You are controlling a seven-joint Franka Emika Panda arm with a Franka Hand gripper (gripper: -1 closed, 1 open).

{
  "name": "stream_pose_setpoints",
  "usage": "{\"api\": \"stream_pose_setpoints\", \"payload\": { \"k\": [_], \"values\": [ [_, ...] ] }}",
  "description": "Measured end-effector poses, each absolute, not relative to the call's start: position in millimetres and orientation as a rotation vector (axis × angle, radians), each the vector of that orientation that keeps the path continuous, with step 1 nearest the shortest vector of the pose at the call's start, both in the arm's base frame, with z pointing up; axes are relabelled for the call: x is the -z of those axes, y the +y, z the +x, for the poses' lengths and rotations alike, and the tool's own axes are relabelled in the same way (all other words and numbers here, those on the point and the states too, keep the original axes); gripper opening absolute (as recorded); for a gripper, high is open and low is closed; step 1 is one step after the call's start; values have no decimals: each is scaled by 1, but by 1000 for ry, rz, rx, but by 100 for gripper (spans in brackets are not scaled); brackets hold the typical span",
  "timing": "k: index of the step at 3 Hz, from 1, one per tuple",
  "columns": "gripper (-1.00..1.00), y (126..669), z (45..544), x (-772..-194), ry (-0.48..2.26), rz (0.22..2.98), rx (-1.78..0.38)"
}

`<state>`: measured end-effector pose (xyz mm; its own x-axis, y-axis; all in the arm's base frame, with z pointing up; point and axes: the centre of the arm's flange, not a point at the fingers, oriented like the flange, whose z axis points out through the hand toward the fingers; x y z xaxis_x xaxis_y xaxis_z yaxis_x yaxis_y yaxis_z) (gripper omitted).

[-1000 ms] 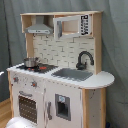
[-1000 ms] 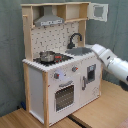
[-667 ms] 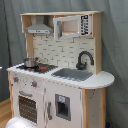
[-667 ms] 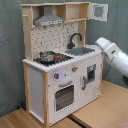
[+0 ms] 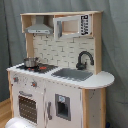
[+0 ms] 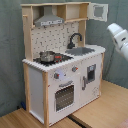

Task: Play with the kitchen

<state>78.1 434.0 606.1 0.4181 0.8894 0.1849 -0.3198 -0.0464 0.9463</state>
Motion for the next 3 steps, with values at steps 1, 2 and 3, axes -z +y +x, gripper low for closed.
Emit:
{"api": "stream_pose_setpoints", "payload": {
  "k": [1,2,3],
  "values": [
    [100,417,65,-636,493,1260,-1066],
    [100,395,55,-664,393,1270,-1054],
    [100,365,47,-692,268,1285,-1043]
  ]
}}
